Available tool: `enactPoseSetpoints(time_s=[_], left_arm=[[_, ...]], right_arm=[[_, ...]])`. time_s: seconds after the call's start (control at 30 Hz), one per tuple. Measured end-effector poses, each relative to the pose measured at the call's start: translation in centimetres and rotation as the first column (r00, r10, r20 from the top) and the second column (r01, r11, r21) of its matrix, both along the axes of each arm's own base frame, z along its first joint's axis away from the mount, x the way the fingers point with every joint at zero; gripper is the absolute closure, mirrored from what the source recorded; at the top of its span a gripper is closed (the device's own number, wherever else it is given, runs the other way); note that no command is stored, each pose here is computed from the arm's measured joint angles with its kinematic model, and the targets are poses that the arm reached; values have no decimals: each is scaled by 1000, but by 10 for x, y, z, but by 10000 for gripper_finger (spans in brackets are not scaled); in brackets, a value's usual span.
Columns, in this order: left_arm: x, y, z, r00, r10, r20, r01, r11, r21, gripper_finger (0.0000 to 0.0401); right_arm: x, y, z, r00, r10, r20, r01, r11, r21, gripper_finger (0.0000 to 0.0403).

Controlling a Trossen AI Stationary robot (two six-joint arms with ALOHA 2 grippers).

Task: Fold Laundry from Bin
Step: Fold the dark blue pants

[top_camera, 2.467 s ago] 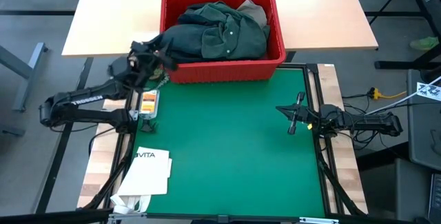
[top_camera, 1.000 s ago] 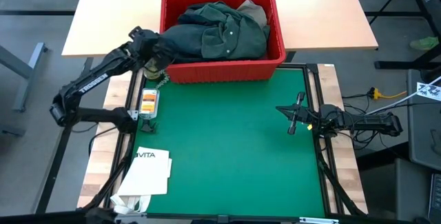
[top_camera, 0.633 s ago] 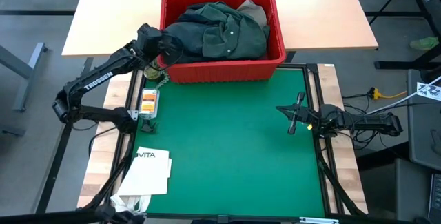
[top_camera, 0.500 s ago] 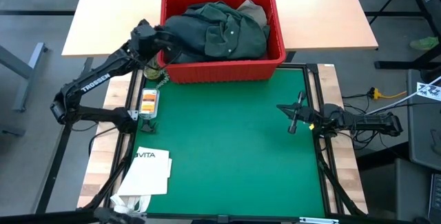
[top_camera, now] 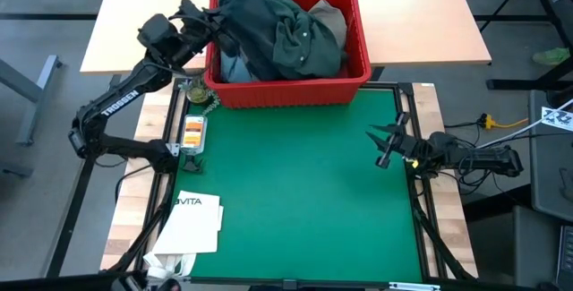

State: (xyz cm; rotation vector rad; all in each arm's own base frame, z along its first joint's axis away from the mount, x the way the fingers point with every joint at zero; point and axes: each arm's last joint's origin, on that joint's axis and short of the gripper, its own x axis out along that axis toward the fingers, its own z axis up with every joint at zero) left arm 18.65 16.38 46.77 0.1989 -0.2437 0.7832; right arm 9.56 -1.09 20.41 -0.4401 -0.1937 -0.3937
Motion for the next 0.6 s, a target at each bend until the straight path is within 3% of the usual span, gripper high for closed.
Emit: enactPoseSetpoints(time_s=[0.27,0.47,0.6], left_arm=[[18,15,9,969,-73,234,42,990,133,400],[34,33,4,900,-136,415,31,968,250,401],[43,45,-6,895,-135,424,30,969,245,401]], right_arm=[[-9,-4,30,986,-163,47,165,985,-53,186],[-7,-4,49,980,-198,14,198,969,-151,175],[4,-4,62,973,-227,-47,212,954,-213,177]])
